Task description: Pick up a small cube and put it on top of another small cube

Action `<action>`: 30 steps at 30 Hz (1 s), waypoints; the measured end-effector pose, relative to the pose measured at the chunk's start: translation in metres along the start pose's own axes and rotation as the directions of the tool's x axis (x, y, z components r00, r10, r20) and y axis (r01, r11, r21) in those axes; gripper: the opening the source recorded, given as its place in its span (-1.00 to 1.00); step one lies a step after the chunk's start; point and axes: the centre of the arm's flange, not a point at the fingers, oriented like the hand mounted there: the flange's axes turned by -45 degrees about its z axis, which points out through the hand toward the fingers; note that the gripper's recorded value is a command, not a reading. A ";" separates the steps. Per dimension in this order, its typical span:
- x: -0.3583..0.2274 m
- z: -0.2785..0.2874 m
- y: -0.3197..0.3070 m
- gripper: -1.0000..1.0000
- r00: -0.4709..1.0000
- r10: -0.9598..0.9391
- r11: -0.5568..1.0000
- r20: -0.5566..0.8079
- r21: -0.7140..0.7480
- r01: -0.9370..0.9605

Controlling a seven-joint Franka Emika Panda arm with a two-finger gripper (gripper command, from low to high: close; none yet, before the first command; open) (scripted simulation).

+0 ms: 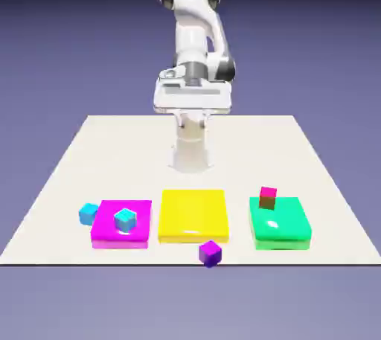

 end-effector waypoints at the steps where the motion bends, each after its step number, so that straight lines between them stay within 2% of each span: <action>1: 0.003 0.010 -0.002 0.00 0.999 -0.019 1.000 0.034 0.007 0.019; 9: 0.011 0.097 -0.018 0.00 0.938 -0.187 0.982 0.292 0.091 0.168; 18: -0.008 0.201 -0.042 0.00 0.756 -0.384 0.923 0.530 0.233 0.306; 27: -0.059 0.300 -0.067 0.00 0.475 -0.555 0.829 0.683 0.407 0.383; 30: -0.073 0.313 -0.067 0.00 0.473 -0.556 0.828 0.683 0.408 0.384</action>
